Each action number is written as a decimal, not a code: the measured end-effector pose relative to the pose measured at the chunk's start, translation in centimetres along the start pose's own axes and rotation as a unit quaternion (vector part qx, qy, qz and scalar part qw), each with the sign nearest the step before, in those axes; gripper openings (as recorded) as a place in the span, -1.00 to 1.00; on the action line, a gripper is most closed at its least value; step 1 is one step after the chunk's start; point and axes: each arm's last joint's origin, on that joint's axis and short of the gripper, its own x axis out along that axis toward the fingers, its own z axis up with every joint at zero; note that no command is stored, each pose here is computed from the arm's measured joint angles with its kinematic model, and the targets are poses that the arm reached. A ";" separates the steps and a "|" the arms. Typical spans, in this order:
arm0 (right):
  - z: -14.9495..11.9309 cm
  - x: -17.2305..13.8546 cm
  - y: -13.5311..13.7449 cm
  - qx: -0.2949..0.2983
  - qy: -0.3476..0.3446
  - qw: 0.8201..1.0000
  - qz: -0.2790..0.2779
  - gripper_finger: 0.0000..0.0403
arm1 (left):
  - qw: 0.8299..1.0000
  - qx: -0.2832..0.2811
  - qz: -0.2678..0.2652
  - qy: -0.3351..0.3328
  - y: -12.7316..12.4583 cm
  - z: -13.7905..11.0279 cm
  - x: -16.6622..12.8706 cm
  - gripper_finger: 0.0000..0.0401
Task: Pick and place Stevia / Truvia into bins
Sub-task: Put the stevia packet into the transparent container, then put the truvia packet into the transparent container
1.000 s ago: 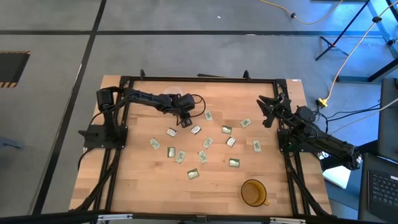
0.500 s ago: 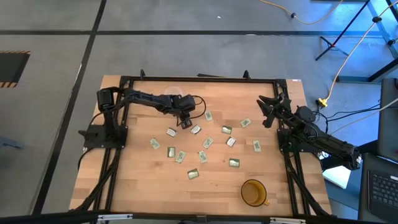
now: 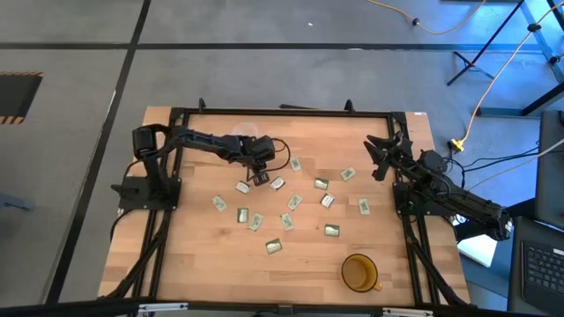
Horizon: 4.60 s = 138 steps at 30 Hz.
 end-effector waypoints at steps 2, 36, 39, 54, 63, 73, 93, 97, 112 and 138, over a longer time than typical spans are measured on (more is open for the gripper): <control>0.0 0.0 0.0 0.000 0.000 1.000 0.000 -0.33 | 1.000 -0.001 -0.003 -0.029 0.0 0.6 -1.3 -0.99; 0.0 0.0 0.0 0.000 0.000 1.000 0.000 -0.33 | 0.983 -0.158 0.071 -0.067 10.6 -3.6 -4.3 -0.98; 0.0 0.0 0.0 0.000 0.000 1.000 0.000 -0.33 | 0.983 -0.161 0.055 -0.068 10.7 -4.0 -4.0 -0.98; 0.0 0.0 0.0 0.000 0.000 1.000 0.000 -0.33 | 0.981 -0.170 0.050 -0.074 10.5 -3.9 -4.0 -0.74; 0.0 0.0 0.0 -0.001 0.000 1.000 0.000 -0.33 | 0.987 -0.081 0.013 -0.135 9.1 -2.9 -7.0 -0.58; -0.1 0.0 0.0 -0.002 0.004 1.000 -0.001 -0.33 | 0.982 0.087 -0.115 -0.120 1.8 -3.0 -9.1 -0.49; -0.1 0.0 0.0 0.001 0.004 1.000 -0.001 -0.33 | 0.981 0.171 -0.055 0.070 -4.6 -5.8 -2.9 -0.54; -0.1 0.0 0.0 0.002 0.004 1.000 -0.001 -0.33 | 0.981 0.162 -0.072 0.073 -4.4 -5.6 -2.1 -0.56; -0.1 0.0 0.0 0.001 0.004 1.000 -0.001 -0.33 | 0.980 0.146 -0.107 0.083 -3.9 -5.8 -1.7 -0.98; -0.1 0.0 0.0 0.000 0.004 1.000 -0.001 -0.33 | 0.984 -0.078 0.066 -0.145 3.4 -2.4 -9.4 -0.98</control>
